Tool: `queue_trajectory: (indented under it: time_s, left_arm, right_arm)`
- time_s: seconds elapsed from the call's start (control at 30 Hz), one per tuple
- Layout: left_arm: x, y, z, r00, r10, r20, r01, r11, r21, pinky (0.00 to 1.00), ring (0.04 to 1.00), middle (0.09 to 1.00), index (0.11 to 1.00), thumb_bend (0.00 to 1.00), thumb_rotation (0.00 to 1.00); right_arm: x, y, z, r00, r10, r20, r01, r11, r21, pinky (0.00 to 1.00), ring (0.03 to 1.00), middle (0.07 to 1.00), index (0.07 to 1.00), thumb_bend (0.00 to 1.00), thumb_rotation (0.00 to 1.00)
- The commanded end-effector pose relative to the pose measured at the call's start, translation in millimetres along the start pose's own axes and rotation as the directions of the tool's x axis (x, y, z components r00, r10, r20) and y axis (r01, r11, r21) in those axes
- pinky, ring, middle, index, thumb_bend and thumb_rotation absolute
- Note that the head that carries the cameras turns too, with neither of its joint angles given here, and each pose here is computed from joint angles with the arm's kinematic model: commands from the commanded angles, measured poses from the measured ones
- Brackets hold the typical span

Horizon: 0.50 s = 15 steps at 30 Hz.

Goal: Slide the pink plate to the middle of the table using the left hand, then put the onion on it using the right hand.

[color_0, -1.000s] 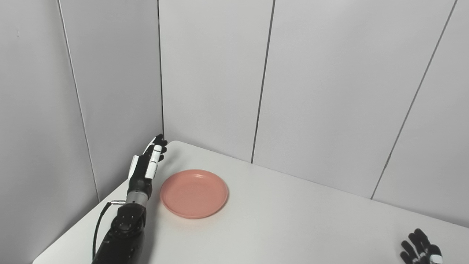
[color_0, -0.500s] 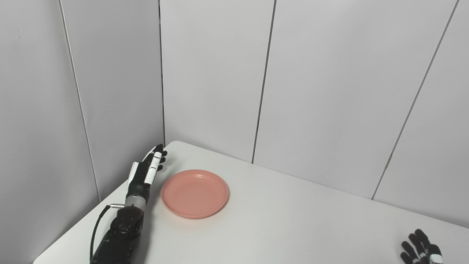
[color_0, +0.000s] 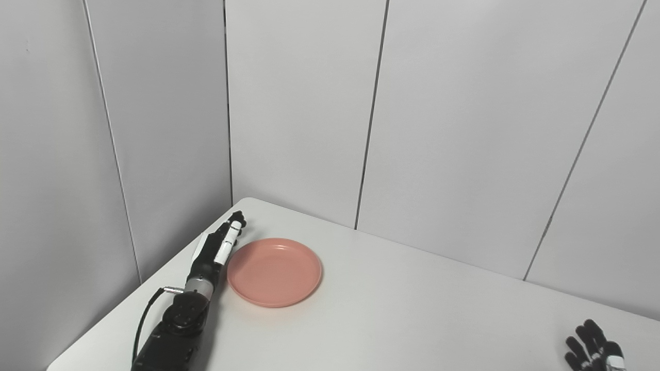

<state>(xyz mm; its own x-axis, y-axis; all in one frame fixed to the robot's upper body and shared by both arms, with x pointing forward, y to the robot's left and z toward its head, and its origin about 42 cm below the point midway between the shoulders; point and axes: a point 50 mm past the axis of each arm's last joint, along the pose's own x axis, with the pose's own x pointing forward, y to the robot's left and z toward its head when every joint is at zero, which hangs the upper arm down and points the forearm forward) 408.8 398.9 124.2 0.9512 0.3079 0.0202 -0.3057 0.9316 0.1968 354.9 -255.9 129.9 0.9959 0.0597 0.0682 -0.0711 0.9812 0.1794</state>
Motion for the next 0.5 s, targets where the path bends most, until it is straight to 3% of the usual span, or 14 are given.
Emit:
queue_trajectory:
  time_s: [0.0,0.27,0.33,0.47]
  left_arm:
    - [16,-2,30,0.997,-0.013,0.074,0.014,1.0,-0.019,0.89,0.913,0.91,0.89,0.5,1.0]
    - [13,-15,28,0.992,-0.071,0.103,0.066,0.996,0.053,0.88,0.884,0.895,0.918,0.48,1.0]
    - [12,-18,28,0.992,-0.083,0.099,0.077,0.995,0.056,0.93,0.907,0.898,0.911,0.49,1.0]
    - [10,-24,28,0.99,-0.097,0.102,0.095,0.995,0.023,0.93,0.901,0.886,0.892,0.5,1.0]
  right_arm:
    - [10,7,19,0.998,0.023,0.062,-0.023,1.0,-0.003,1.0,0.969,0.968,0.963,0.42,0.89]
    - [10,7,20,0.998,0.024,0.065,-0.024,1.0,-0.001,0.99,0.966,0.962,0.957,0.41,0.9]
    - [10,8,20,0.998,0.024,0.066,-0.024,1.0,0.0,0.99,0.965,0.963,0.959,0.42,0.89]
    - [10,8,21,0.998,0.022,0.065,-0.022,1.0,-0.003,1.0,0.97,0.967,0.962,0.43,0.9]
